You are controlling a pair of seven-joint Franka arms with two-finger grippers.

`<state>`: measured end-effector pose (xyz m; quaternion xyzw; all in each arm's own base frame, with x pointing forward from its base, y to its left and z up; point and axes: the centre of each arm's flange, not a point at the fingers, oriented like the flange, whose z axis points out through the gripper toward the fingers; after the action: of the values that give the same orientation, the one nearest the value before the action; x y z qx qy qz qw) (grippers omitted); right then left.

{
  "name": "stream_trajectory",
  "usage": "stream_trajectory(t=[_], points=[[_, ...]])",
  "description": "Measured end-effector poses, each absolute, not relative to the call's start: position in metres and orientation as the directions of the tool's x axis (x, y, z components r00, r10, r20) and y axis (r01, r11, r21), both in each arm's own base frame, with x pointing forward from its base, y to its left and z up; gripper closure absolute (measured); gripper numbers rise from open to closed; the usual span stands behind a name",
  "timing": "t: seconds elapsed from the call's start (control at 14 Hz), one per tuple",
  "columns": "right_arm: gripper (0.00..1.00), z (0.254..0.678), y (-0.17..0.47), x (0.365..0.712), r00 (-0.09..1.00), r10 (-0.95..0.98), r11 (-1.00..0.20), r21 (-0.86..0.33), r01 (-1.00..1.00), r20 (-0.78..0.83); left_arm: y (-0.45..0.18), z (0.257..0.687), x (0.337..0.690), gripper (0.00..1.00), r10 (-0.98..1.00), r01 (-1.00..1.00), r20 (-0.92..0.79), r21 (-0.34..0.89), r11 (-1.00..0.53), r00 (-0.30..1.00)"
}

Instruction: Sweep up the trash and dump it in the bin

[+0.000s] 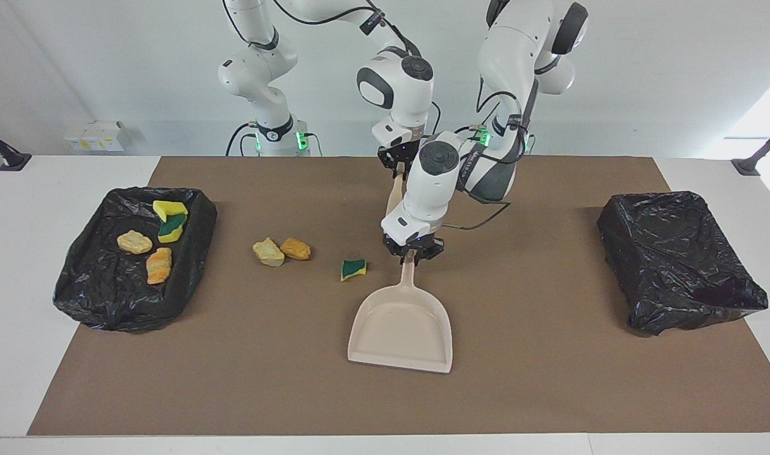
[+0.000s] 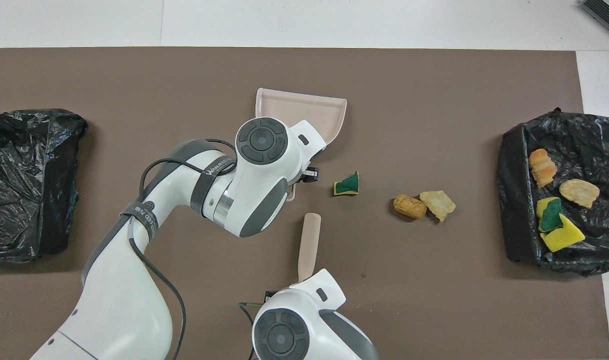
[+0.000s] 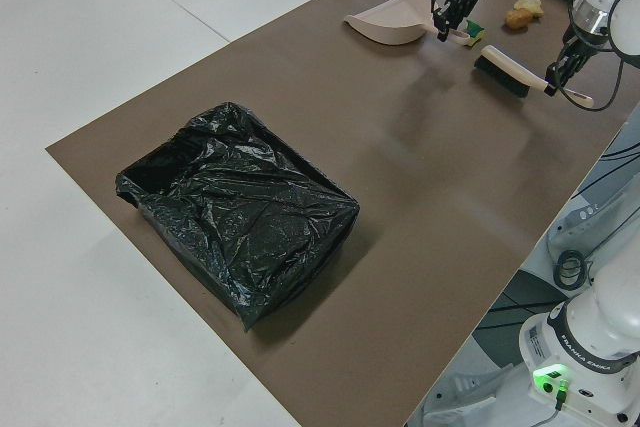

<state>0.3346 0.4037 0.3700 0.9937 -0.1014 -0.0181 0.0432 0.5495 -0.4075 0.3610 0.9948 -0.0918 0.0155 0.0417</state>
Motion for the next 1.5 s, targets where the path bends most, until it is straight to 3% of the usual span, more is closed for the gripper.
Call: stream_trajectory(t=[0.29, 0.57, 0.93, 1.29, 1.5], points=[[0.74, 0.399, 0.363, 0.354, 0.978, -0.202, -0.972, 0.128, -0.195, -0.052, -0.387, 0.378, 0.555, 0.69, -0.386, -0.386, 0.026, -0.002, -0.922, 0.922], [0.74, 0.419, 0.313, 0.383, 0.976, -0.206, -0.970, 0.145, -0.193, -0.076, -0.332, 0.431, 0.558, 0.69, -0.546, -0.548, -0.062, -0.029, -0.836, 0.835], [0.74, 0.417, 0.252, 0.418, 0.948, -0.310, -0.935, 0.200, -0.292, -0.068, -0.243, 0.497, 0.551, 0.69, -0.795, -0.803, -0.177, 0.041, -0.595, 0.580], [0.74, 0.400, 0.173, 0.442, 0.912, -0.400, -0.889, 0.283, -0.360, -0.096, -0.203, 0.489, 0.549, 0.69, -0.914, -0.917, -0.207, 0.128, -0.379, 0.349], [0.74, 0.387, 0.119, 0.456, 0.917, -0.383, -0.900, 0.270, -0.341, -0.117, -0.194, 0.476, 0.549, 0.69, -0.952, -0.954, -0.187, 0.133, -0.269, 0.242]])
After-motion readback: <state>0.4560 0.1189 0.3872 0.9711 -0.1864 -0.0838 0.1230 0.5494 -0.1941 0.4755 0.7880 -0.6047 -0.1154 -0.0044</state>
